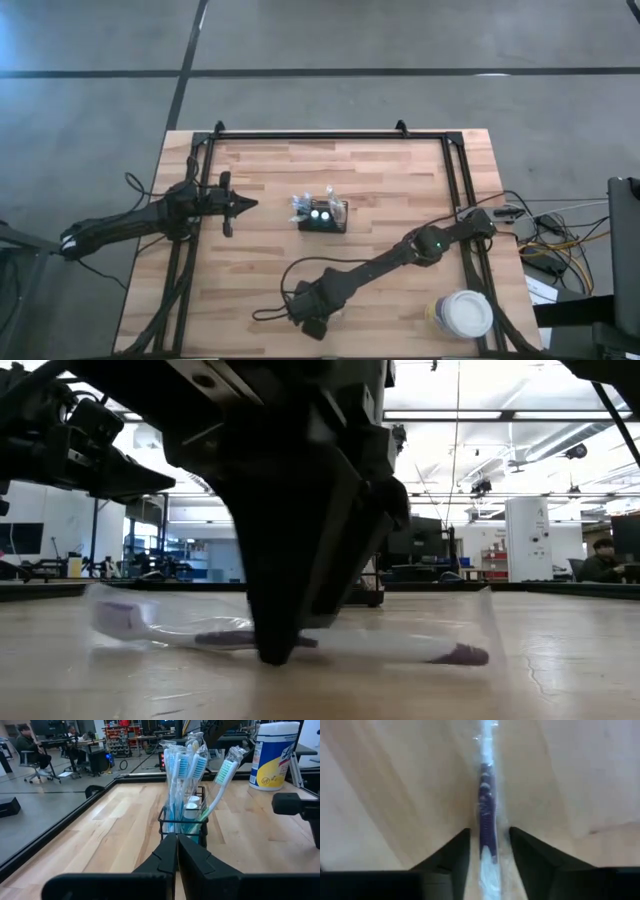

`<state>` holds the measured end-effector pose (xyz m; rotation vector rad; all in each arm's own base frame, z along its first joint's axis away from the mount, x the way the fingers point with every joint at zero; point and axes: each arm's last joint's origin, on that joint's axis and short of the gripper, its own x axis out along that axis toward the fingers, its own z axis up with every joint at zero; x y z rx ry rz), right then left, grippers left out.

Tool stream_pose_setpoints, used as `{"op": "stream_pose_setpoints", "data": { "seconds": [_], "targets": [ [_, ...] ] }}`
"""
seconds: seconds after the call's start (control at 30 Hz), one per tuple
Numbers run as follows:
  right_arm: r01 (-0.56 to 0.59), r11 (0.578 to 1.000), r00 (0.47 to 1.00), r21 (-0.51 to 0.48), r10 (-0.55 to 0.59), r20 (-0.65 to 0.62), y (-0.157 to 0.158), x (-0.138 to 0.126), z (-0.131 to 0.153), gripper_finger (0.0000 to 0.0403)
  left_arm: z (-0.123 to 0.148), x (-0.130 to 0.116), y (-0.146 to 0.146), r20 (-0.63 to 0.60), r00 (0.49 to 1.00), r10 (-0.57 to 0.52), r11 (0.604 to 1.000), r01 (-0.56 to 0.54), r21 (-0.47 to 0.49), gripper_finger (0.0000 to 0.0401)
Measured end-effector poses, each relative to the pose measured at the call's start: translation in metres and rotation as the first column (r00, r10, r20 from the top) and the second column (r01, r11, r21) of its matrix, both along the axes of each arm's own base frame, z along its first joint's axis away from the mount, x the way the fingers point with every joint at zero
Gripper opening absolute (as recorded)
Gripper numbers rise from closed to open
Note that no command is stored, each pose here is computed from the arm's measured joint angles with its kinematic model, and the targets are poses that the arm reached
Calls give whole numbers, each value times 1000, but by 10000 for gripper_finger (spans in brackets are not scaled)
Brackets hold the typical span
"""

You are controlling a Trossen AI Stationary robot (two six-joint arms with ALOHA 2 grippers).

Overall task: Pick & Place toothbrushing station
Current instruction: Put the violet toothbrush into the black wire organizer

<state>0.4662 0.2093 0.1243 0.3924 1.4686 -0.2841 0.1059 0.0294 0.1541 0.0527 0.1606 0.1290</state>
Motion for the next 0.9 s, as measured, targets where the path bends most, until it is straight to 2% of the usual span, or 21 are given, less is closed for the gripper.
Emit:
{"op": "stream_pose_setpoints", "data": {
  "seconds": [0.23, 0.43, 0.53, 0.63, 0.73, 0.9],
  "targets": [
    [-107, 993, 994, -52, 107, -5, -2, -1, 0, 26, 0, 0, 0, 0, 1000, 0, 1000, 0, 0, 19],
    [-200, 977, 978, -69, 204, 45, -2, 0, 20, 21, 0, 0, 0, -1, 1000, -4, 1000, 4, -1, 19],
    [-209, 967, 970, -147, 224, 91, -4, -2, 36, 21, 0, 0, 0, -1, 1000, -7, 1000, 7, -1, 19],
    [-215, 952, 950, -217, 255, 178, -9, -8, 79, 20, 0, 0, 0, -1, 1000, -8, 1000, 8, -5, 19],
    [-249, 930, 898, -270, 326, 297, -13, -21, 136, 19, -1, 0, 0, -3, 1000, -8, 1000, 8, -10, 19],
    [-251, 843, 782, -476, 466, 414, -17, -43, 199, 19, -1, 0, 0, -3, 1000, -8, 1000, 8, -10, 19]
  ]
}}
